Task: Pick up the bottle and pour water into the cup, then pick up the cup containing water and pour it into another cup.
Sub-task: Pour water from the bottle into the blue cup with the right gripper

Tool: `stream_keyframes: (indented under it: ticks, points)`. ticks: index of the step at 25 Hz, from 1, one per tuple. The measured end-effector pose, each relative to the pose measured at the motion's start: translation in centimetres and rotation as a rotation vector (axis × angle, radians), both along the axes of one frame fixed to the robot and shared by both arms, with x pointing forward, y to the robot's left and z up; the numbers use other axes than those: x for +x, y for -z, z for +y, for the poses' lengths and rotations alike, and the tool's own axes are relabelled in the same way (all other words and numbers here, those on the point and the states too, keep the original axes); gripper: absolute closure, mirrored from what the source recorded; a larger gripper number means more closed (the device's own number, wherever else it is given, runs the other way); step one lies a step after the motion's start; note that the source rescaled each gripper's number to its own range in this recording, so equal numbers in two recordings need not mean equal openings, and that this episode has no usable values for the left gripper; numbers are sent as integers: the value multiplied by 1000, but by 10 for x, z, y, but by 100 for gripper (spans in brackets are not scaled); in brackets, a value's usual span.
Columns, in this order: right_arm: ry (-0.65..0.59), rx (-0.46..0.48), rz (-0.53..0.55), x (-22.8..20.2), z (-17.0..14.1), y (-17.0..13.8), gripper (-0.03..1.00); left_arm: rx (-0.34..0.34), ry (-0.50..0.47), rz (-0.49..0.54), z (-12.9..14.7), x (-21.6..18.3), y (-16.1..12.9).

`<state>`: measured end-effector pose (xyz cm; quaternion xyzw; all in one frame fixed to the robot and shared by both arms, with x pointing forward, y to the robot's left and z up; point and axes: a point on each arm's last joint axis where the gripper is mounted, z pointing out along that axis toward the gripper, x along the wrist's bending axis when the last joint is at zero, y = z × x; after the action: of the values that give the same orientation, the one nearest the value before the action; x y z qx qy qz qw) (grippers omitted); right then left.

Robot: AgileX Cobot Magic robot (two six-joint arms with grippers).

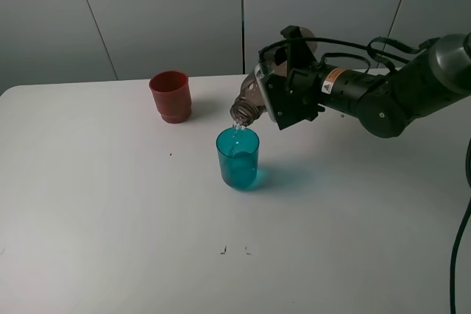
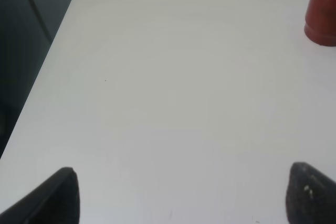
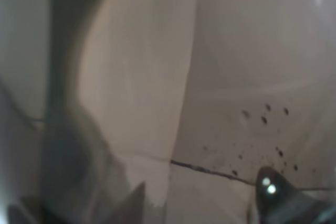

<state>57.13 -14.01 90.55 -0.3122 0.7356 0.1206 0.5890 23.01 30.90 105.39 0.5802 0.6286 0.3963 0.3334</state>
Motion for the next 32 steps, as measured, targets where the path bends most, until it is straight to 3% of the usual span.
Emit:
stream_keyframes:
  ticks: [32]
  points:
    - [-26, -61, -60, 0, 0, -1, 96, -1, -1, 0, 0, 0, 0]
